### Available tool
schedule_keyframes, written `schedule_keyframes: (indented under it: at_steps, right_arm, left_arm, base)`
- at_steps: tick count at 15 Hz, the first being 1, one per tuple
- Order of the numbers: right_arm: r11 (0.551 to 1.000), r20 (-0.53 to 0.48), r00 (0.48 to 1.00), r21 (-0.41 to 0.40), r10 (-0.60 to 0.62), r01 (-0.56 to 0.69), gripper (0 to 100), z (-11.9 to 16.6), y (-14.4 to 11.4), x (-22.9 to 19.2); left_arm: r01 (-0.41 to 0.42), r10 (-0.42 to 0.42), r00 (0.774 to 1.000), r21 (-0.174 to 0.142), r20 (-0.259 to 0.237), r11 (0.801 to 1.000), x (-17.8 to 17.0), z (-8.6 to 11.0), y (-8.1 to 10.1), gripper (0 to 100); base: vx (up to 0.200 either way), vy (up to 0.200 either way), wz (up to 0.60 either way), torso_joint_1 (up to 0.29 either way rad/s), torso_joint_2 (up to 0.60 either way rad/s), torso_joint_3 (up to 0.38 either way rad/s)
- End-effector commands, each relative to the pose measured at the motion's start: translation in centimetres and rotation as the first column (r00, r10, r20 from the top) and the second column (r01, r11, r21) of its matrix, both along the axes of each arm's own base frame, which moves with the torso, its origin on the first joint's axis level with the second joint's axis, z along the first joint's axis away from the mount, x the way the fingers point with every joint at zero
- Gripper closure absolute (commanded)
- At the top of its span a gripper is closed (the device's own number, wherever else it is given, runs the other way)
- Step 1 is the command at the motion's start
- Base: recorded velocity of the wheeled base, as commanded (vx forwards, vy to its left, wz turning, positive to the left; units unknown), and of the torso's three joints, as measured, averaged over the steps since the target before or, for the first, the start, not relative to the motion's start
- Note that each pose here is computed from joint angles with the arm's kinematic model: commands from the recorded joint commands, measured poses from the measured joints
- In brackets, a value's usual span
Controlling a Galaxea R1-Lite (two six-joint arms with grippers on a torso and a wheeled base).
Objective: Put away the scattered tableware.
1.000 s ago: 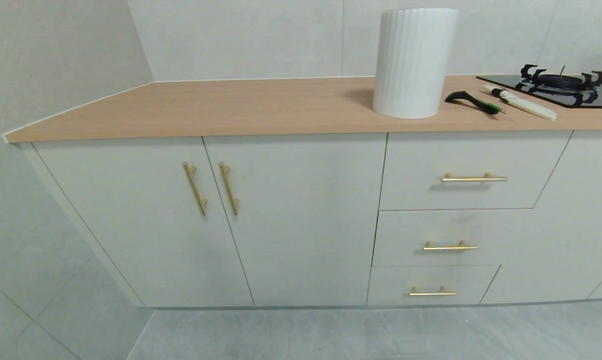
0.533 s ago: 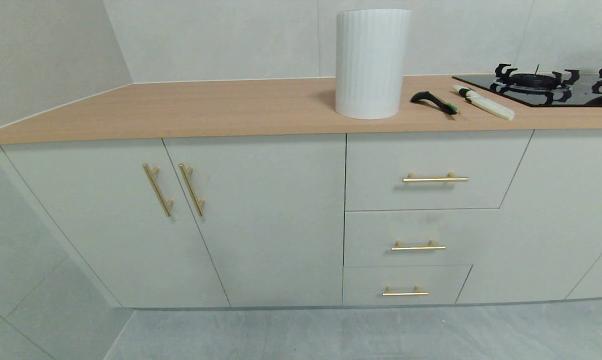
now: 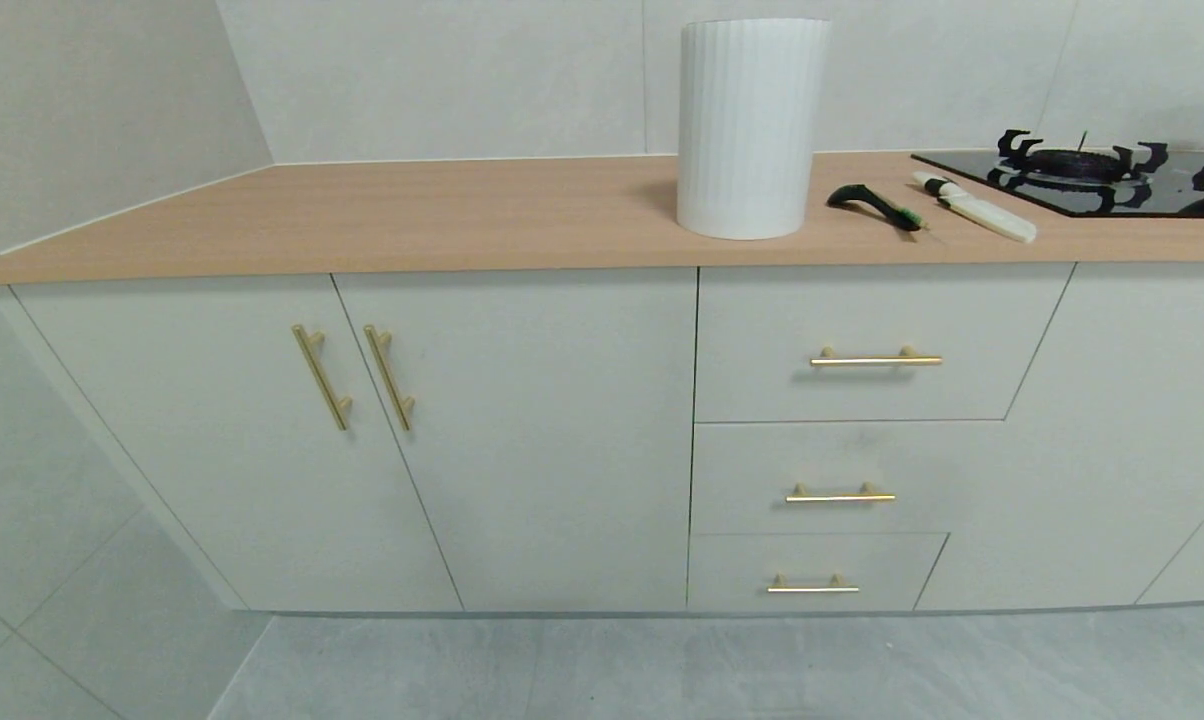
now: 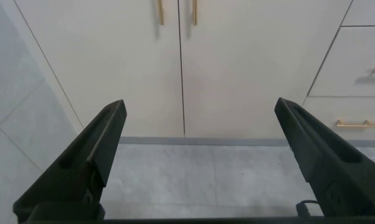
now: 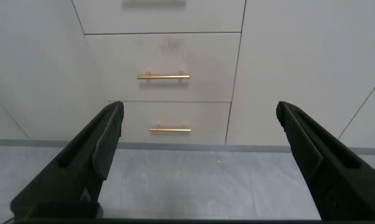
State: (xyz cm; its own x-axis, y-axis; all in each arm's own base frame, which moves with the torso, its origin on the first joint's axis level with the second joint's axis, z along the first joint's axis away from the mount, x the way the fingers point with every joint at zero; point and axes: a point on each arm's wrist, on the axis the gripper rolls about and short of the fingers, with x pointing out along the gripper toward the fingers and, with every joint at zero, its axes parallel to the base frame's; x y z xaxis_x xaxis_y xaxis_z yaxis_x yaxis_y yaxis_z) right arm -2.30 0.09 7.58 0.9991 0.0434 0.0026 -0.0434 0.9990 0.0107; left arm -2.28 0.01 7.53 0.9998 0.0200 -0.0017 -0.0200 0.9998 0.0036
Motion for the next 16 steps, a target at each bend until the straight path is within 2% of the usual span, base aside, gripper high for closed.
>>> schedule_keyframes:
  at_steps: [1,4,16]
  right_arm:
    - [1.000,-0.003,1.000,0.000,0.000,0.000,0,-0.03,0.00,0.02]
    - [1.000,-0.001,1.000,0.000,-0.002,0.002,0,0.01,0.00,0.01]
    - [1.000,-0.001,1.000,-0.011,0.001,-0.001,0,0.01,0.01,0.01]
  left_arm:
    - [0.000,0.000,1.000,0.001,-0.001,1.000,0.01,0.01,0.00,0]
    - [0.000,0.000,1.000,0.001,-0.001,1.000,0.01,0.01,0.00,0]
    - [-0.001,0.001,1.000,-0.002,-0.001,1.000,0.01,0.01,0.00,0]
  base:
    - [0.200,0.000,0.00,0.002,0.00,-0.002]
    - [0.200,0.000,0.00,0.007,0.00,0.009]
    - [0.000,0.000,0.00,0.000,0.00,0.000]
